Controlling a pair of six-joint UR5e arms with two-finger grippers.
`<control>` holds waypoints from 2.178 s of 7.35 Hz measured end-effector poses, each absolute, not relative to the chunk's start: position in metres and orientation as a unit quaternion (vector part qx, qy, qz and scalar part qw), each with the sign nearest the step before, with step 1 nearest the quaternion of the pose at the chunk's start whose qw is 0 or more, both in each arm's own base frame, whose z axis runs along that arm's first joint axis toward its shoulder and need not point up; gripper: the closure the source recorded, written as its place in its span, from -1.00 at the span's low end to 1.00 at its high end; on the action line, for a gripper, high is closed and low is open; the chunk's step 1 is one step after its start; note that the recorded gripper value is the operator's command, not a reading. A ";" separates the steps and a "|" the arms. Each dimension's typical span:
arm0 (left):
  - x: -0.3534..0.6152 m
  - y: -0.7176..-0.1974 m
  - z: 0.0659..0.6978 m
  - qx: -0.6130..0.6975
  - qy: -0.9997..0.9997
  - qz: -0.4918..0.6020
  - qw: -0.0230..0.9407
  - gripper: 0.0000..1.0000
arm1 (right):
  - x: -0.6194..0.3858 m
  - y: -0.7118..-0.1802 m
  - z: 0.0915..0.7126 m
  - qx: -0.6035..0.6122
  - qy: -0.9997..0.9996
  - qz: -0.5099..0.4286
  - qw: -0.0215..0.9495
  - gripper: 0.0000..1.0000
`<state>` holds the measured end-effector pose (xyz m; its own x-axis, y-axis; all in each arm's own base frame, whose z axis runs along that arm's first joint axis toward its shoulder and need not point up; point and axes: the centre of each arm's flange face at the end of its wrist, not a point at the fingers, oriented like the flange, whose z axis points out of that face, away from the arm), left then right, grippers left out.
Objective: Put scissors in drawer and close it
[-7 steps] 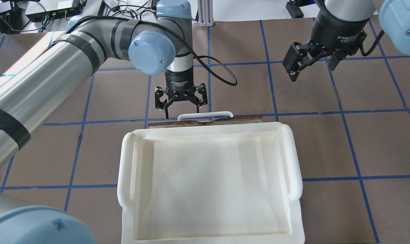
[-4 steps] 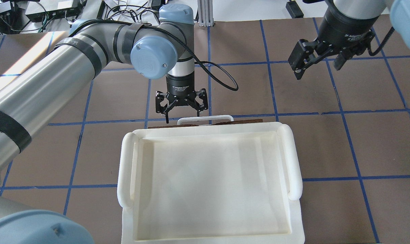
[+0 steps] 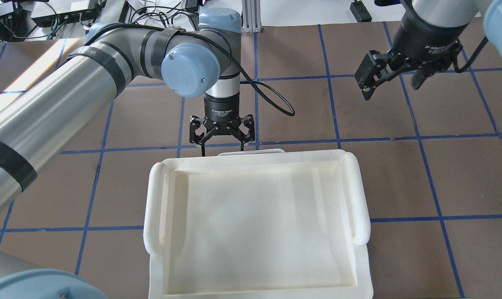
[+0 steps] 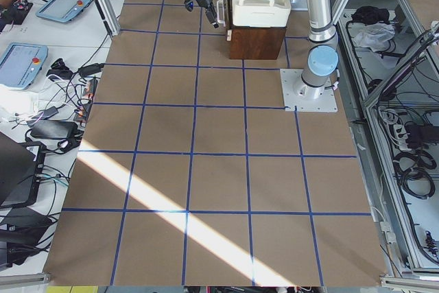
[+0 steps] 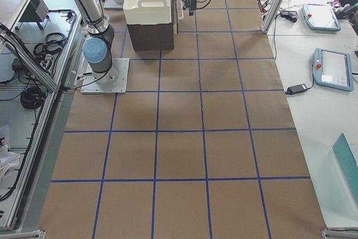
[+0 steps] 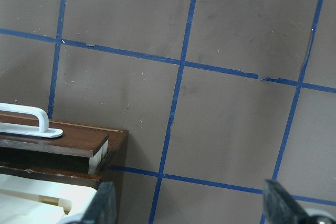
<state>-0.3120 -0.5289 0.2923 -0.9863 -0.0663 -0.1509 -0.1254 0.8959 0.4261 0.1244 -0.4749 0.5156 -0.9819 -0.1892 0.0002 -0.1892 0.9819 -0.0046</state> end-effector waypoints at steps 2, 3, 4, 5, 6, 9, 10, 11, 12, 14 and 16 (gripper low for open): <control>-0.313 -0.527 0.290 -0.048 0.970 0.229 0.069 -1.00 | 0.124 -0.474 0.514 -0.095 0.996 -0.001 0.001 -1.00; -0.315 -0.524 0.289 -0.046 0.969 0.233 0.072 -1.00 | 0.124 -0.474 0.513 -0.095 0.995 -0.001 0.001 -1.00; -0.319 -0.521 0.289 -0.043 0.968 0.236 0.074 -1.00 | 0.124 -0.474 0.513 -0.095 0.995 -0.001 0.001 -1.00; -0.321 -0.519 0.289 -0.041 0.968 0.238 0.075 -1.00 | 0.125 -0.474 0.513 -0.095 0.995 -0.001 0.001 -1.00; -0.321 -0.518 0.289 -0.040 0.967 0.239 0.076 -1.00 | 0.125 -0.474 0.513 -0.095 0.995 -0.001 0.001 -1.00; -0.322 -0.518 0.289 -0.037 0.967 0.239 0.076 -1.00 | 0.125 -0.475 0.513 -0.095 0.995 -0.001 0.002 -1.00; -0.322 -0.522 0.290 -0.036 0.969 0.233 0.072 -1.00 | 0.125 -0.475 0.513 -0.095 0.995 -0.001 0.002 -1.00; -0.318 -0.532 0.299 -0.042 0.974 0.215 0.060 -1.00 | 0.125 -0.475 0.513 -0.095 0.995 -0.001 0.002 -1.00; -0.309 -0.547 0.313 -0.050 0.981 0.184 0.043 -1.00 | 0.125 -0.475 0.513 -0.095 0.995 -0.001 0.002 -1.00; -0.271 -0.587 0.349 -0.053 0.992 0.117 0.010 -1.00 | 0.125 -0.475 0.513 -0.095 0.996 -0.001 0.003 -1.00; -0.210 -0.622 0.391 -0.043 0.998 0.048 -0.018 -1.00 | 0.125 -0.475 0.513 -0.095 0.995 0.000 0.003 -1.00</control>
